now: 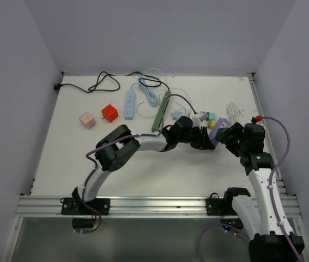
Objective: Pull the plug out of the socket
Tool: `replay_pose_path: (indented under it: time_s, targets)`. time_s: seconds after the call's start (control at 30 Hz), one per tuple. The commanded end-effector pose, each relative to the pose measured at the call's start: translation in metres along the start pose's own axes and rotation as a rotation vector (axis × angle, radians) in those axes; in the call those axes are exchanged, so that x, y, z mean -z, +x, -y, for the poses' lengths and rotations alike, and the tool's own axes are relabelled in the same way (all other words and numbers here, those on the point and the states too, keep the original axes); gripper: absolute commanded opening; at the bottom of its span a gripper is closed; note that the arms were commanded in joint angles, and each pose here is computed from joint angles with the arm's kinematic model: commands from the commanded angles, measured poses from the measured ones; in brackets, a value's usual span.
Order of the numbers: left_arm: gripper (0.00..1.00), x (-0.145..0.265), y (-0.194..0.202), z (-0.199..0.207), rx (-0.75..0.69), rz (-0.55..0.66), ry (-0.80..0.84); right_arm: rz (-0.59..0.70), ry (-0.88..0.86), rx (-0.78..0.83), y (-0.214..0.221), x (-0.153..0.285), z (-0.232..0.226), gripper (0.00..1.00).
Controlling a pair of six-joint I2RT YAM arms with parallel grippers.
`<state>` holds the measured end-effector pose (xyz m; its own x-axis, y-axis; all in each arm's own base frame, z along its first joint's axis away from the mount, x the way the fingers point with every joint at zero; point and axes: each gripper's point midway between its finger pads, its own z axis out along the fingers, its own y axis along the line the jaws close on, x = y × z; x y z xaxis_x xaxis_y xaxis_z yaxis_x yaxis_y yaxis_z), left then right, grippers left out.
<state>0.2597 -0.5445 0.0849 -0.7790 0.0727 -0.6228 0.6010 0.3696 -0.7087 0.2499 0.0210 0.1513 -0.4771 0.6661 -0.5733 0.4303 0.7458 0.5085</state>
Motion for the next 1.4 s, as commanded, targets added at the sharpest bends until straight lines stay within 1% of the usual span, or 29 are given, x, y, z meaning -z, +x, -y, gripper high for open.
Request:
replay_pose_path:
  time_s: [0.0, 0.1, 0.13, 0.2, 0.27, 0.33, 0.37, 0.4, 0.43, 0.47, 0.5, 0.57, 0.73, 0.9, 1.03, 1.13, 1.17, 1.23, 1.27, 1.33, 1.37]
  targets:
    - [0.05, 0.001, 0.007, 0.006, 0.151, -0.035, 0.122, 0.144, -0.020, 0.036, -0.024, 0.003, -0.001, 0.06]
    - [0.05, 0.001, 0.002, 0.016, 0.158, -0.025, 0.153, 0.133, 0.008, 0.029, -0.021, 0.001, 0.005, 0.06]
    - [0.05, 0.001, 0.003, 0.017, 0.159, -0.031, 0.151, 0.149, 0.025, 0.028, -0.025, 0.003, 0.007, 0.06]
    - [0.05, -0.003, 0.003, 0.014, 0.147, -0.033, 0.137, 0.149, 0.062, 0.030, -0.026, 0.007, 0.013, 0.06]
    - [0.05, -0.006, 0.005, 0.011, 0.145, -0.045, 0.119, 0.178, 0.086, 0.031, -0.034, 0.014, 0.015, 0.07]
    - [0.10, -0.009, 0.012, 0.006, 0.133, -0.066, 0.096, 0.201, 0.076, 0.030, -0.039, 0.019, 0.012, 0.07]
    - [0.13, -0.012, 0.008, 0.009, 0.120, -0.063, 0.093, 0.199, 0.070, 0.028, -0.038, 0.020, 0.011, 0.08]
    - [0.22, -0.015, 0.011, 0.005, 0.107, -0.072, 0.081, 0.199, 0.067, 0.024, -0.039, 0.021, 0.010, 0.08]
    - [0.27, -0.019, 0.014, 0.010, 0.102, -0.087, 0.081, 0.198, 0.066, 0.022, -0.040, 0.021, 0.009, 0.08]
    - [0.35, -0.022, 0.019, 0.007, 0.104, -0.101, 0.077, 0.197, 0.064, 0.021, -0.040, 0.021, 0.008, 0.08]
    - [0.39, -0.024, 0.022, 0.008, 0.105, -0.111, 0.079, 0.196, 0.067, 0.017, -0.040, 0.020, 0.008, 0.08]
    - [0.44, -0.028, 0.028, 0.012, 0.109, -0.129, 0.082, 0.195, 0.068, 0.015, -0.040, 0.020, 0.008, 0.08]
    - [0.49, -0.035, 0.050, 0.018, 0.143, -0.176, 0.104, 0.217, 0.086, -0.004, -0.041, 0.022, 0.013, 0.09]
    - [0.59, -0.039, 0.067, 0.020, 0.150, -0.212, 0.106, 0.217, 0.094, -0.006, -0.041, 0.019, 0.015, 0.09]
    - [0.63, -0.039, 0.071, 0.018, 0.145, -0.222, 0.090, 0.212, 0.096, -0.005, -0.040, 0.017, 0.015, 0.10]
    - [0.70, -0.035, 0.069, 0.018, 0.120, -0.226, 0.075, 0.220, 0.098, -0.002, -0.041, 0.017, 0.016, 0.10]
    - [0.76, -0.033, 0.065, 0.021, 0.092, -0.221, 0.076, 0.223, 0.103, -0.003, -0.042, 0.017, 0.016, 0.10]
    - [0.83, -0.028, 0.064, 0.017, 0.068, -0.225, 0.039, 0.227, 0.102, -0.003, -0.044, 0.016, 0.015, 0.10]
    - [0.89, -0.024, 0.056, 0.021, 0.025, -0.212, 0.032, 0.232, 0.101, -0.003, -0.045, 0.015, 0.015, 0.10]
    - [0.94, -0.017, 0.053, 0.014, -0.004, -0.214, -0.028, 0.236, 0.098, -0.007, -0.048, 0.014, 0.012, 0.11]
    - [0.97, -0.013, 0.045, 0.019, -0.045, -0.197, -0.033, 0.239, 0.097, -0.009, -0.050, 0.013, 0.011, 0.11]
